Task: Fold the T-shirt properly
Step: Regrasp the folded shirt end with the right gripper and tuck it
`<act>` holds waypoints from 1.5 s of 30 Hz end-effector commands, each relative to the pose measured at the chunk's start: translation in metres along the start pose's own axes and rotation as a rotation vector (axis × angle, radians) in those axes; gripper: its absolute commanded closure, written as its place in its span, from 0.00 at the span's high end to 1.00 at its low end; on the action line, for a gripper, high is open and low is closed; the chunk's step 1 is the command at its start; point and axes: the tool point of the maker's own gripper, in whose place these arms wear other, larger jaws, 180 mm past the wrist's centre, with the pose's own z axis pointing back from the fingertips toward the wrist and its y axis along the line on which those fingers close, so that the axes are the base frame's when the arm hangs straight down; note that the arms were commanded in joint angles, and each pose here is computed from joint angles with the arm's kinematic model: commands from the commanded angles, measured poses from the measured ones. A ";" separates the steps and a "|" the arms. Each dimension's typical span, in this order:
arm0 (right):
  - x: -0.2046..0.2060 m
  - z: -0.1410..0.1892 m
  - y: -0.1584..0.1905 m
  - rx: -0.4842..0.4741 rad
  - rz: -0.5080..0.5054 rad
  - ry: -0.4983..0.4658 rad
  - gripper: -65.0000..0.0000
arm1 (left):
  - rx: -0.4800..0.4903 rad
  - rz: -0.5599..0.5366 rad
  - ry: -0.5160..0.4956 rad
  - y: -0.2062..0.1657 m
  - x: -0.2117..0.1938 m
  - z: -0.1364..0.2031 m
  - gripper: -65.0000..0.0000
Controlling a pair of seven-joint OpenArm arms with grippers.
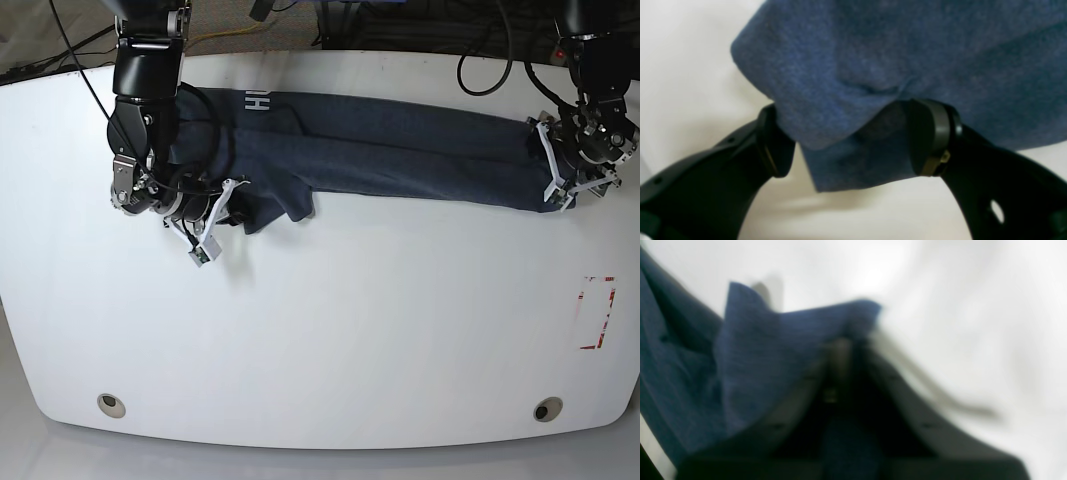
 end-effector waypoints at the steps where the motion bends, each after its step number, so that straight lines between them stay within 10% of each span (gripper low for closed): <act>1: 0.021 0.007 -0.005 -0.011 0.024 -0.050 0.00 | 0.026 -0.012 -0.022 0.009 0.005 0.006 0.71; 15: 0.038 0.096 0.019 -0.201 0.250 -0.080 0.00 | -0.006 0.016 0.018 0.004 -0.009 -0.005 0.71; 39: -0.093 0.129 0.001 -0.207 -0.033 0.096 0.00 | -0.011 0.019 0.022 0.003 -0.011 -0.007 0.71; 45: -0.101 0.154 -0.028 -0.337 -0.058 0.097 0.40 | -0.006 0.020 0.000 0.004 -0.004 -0.004 0.71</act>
